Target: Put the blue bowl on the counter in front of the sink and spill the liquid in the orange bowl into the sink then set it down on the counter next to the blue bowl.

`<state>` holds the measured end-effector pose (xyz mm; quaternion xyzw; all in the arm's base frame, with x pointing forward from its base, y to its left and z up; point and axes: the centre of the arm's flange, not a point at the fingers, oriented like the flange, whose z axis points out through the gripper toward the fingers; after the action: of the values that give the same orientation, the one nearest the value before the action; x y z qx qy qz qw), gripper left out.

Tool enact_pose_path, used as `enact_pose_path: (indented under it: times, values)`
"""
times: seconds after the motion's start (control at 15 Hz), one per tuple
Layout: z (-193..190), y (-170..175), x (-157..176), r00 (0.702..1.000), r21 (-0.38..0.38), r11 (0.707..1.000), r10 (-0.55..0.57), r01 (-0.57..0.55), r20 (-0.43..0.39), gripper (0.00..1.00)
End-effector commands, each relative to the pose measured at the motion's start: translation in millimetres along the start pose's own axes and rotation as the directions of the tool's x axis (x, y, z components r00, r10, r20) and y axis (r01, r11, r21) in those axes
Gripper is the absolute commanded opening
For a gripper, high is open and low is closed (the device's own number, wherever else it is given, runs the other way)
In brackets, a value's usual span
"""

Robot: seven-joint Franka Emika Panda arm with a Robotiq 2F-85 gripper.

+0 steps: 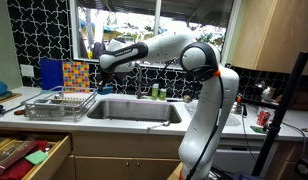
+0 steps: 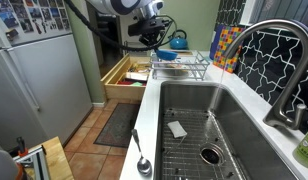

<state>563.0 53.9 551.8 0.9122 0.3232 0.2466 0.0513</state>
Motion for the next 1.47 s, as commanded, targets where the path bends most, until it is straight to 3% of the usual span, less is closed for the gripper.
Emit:
enact_pose_path:
  times: [0.0,0.33,0.6,0.8,1.0,1.4]
  values:
    - [-5,2,-8,1.0,-0.012,1.0,0.016,-0.015,0.006,0.04]
    - [-12,2,-18,0.999,-0.022,0.999,0.031,-0.031,0.011,0.01]
    - [10,-41,-37,1.0,0.024,0.999,-0.031,0.031,-0.003,0.01]
    - [28,-73,-60,0.995,0.002,0.997,-0.078,0.078,-0.063,0.01]
    - [47,-92,-78,0.992,-0.023,0.994,-0.105,0.103,-0.068,0.01]
    - [77,-95,-114,0.999,-0.003,1.0,0.014,-0.014,-0.049,0.01]
